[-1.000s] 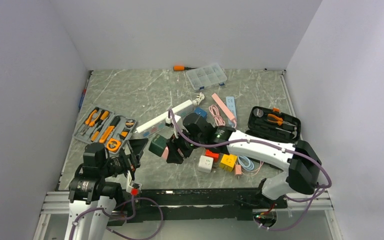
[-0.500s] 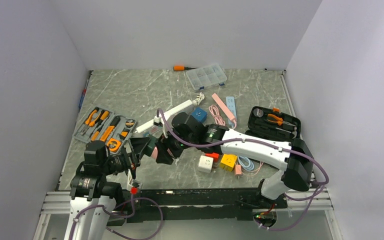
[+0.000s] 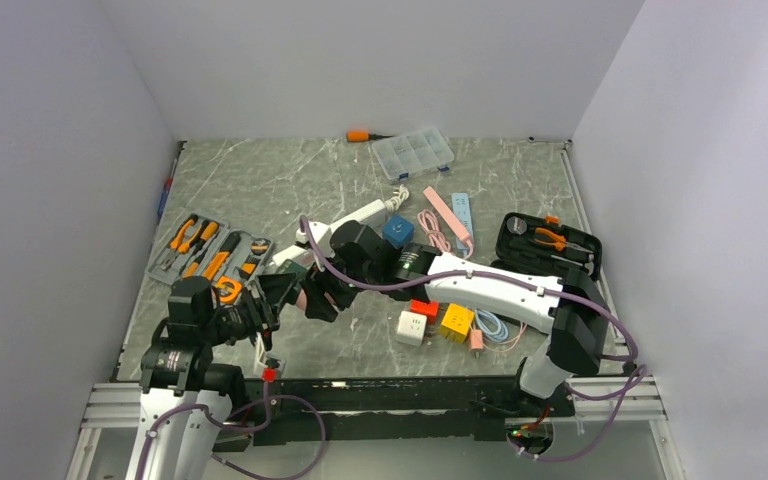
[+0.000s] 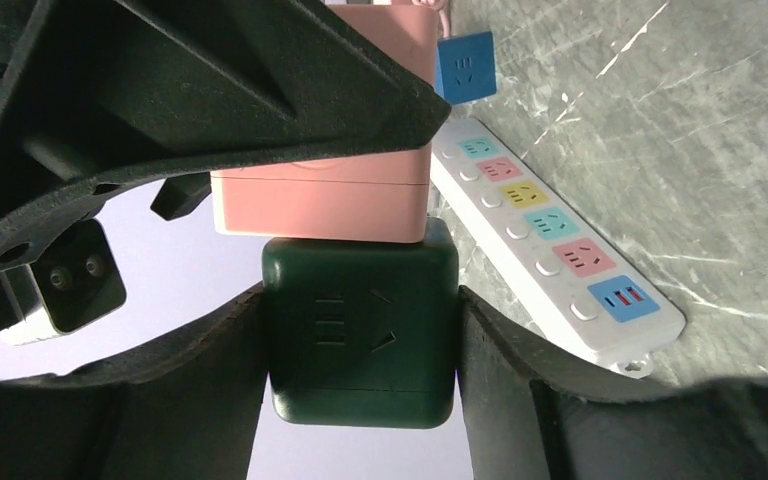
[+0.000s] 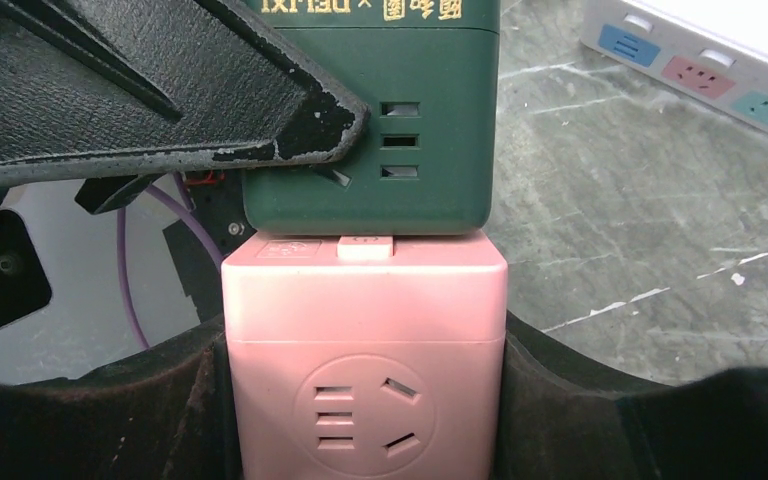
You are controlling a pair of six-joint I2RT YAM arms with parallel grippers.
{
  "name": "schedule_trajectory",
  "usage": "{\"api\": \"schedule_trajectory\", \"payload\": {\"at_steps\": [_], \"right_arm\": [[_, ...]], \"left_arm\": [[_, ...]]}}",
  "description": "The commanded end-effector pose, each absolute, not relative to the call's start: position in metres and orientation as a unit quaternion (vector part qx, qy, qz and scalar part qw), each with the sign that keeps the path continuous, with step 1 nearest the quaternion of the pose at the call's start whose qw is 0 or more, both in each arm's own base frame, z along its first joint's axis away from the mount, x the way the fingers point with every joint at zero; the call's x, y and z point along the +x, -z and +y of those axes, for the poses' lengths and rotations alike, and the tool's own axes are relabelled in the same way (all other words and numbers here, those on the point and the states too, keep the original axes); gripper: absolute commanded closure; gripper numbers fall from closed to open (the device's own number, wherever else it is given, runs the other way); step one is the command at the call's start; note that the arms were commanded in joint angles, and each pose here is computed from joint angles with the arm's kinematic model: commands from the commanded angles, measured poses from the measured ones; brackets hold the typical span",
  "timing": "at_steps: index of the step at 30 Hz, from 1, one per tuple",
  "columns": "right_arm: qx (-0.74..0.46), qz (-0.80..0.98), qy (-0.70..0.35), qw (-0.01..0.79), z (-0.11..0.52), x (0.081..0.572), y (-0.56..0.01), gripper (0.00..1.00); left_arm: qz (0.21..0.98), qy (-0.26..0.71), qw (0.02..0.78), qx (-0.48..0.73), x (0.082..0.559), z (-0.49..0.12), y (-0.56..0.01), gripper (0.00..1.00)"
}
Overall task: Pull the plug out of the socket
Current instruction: Remove the plug from the socket.
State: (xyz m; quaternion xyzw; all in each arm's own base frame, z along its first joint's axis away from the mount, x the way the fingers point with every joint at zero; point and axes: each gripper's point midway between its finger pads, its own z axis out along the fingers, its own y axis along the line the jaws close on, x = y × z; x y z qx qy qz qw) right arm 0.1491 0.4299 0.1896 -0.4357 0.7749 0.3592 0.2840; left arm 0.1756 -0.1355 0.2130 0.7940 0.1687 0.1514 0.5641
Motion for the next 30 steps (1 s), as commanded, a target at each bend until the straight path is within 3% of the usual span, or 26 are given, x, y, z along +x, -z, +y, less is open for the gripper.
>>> {"api": "schedule_trajectory", "payload": {"at_steps": [1, 9, 18, 22, 30], "right_arm": [[-0.440, 0.736, -0.390, 0.334, 0.455, 0.158, -0.231, 1.00], [-0.448, 0.727, -0.400, 0.333, 0.466, 0.157, -0.233, 1.00], [-0.457, 0.722, -0.404, 0.327, 0.469, 0.152, -0.231, 1.00], [-0.456, 0.722, -0.405, 0.327, 0.470, 0.153, -0.229, 1.00], [-0.446, 0.733, -0.400, 0.321, 0.454, 0.147, -0.212, 1.00]], "left_arm": [[0.136, -0.167, 0.575, 0.789, 0.175, -0.140, -0.230, 0.35], [0.156, -0.167, 0.575, 0.785, 0.185, -0.138, -0.231, 0.22], [0.158, -0.166, 0.570, 0.789, 0.189, -0.138, -0.229, 0.24], [0.170, -0.166, 0.565, 0.790, 0.195, -0.137, -0.229, 0.36], [0.206, -0.173, 0.556, 0.786, 0.207, -0.131, -0.227, 0.82]]}}
